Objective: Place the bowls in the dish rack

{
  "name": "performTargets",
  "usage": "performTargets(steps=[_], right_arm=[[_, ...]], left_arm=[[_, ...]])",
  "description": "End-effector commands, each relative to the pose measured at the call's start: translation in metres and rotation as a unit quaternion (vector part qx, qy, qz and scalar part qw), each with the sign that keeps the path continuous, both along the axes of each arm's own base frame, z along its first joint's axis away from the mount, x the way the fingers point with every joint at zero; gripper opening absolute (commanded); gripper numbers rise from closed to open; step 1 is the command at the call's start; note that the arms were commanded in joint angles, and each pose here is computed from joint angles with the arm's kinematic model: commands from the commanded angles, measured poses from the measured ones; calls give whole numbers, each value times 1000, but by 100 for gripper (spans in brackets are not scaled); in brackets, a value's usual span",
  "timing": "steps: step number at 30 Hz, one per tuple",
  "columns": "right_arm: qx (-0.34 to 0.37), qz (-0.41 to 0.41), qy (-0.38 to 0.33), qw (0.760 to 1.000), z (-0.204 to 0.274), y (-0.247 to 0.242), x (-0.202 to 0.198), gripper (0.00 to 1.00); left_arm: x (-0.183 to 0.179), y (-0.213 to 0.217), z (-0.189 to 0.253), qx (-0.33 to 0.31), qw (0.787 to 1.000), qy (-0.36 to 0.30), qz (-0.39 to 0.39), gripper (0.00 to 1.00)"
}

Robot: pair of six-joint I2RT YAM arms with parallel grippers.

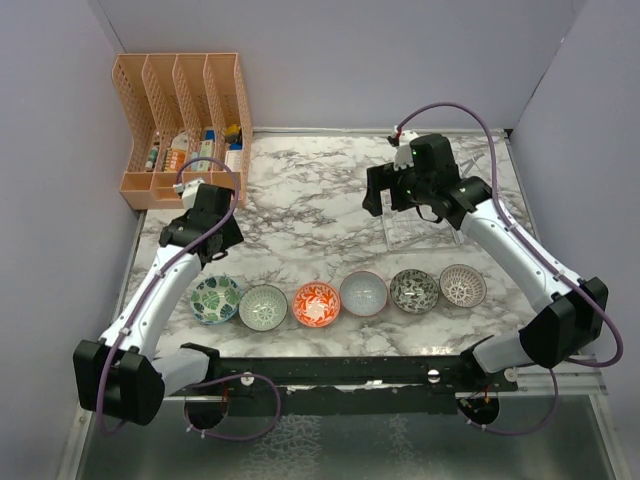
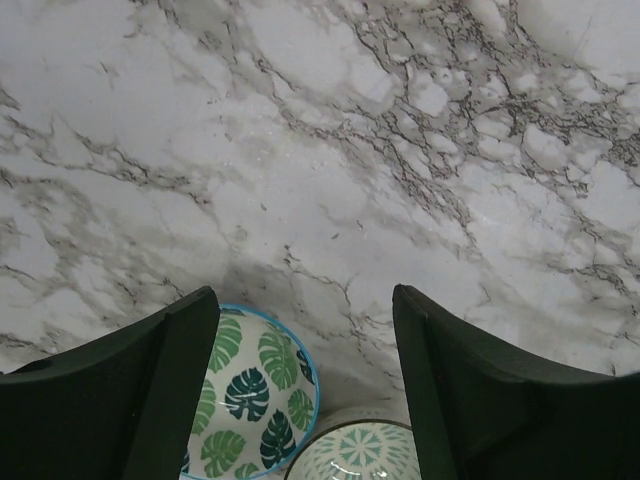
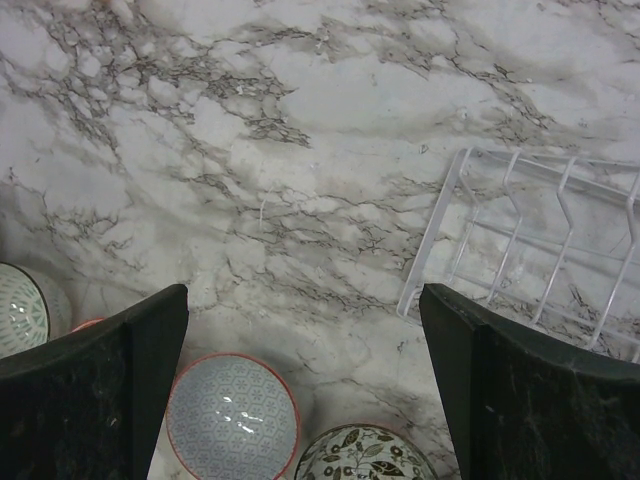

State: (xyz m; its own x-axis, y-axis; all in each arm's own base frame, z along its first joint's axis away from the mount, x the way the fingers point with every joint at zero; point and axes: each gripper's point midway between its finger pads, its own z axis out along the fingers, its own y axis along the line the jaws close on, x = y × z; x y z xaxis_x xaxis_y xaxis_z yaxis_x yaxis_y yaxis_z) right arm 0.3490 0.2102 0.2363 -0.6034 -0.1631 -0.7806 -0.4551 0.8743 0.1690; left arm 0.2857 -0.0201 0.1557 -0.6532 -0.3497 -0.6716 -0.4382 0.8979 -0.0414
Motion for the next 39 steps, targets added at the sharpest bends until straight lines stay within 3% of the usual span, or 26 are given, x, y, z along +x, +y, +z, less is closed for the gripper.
performTargets(steps=[1, 16, 23, 29, 34, 39], right_arm=[[3, 17, 10, 1000, -6, 4, -10, 100], [21, 29, -6, 999, 11, 11, -8, 100], [8, 28, -2, 1000, 5, 6, -10, 100], [5, 24, -5, 1000, 3, 4, -9, 100], [1, 22, -6, 1000, 3, 3, -8, 99], [-9, 12, -13, 1000, 7, -2, -6, 98]], left_arm=[[-35, -21, -21, -71, 996, 48, 10, 72], [-54, -56, -94, -144, 981, 127, -24, 70], [-56, -53, -105, -133, 980, 147, -15, 66], [-58, -48, -110, -124, 980, 154, -5, 52], [-64, -46, -115, -115, 979, 170, -8, 48], [-70, -41, -117, -103, 978, 181, -12, 28]])
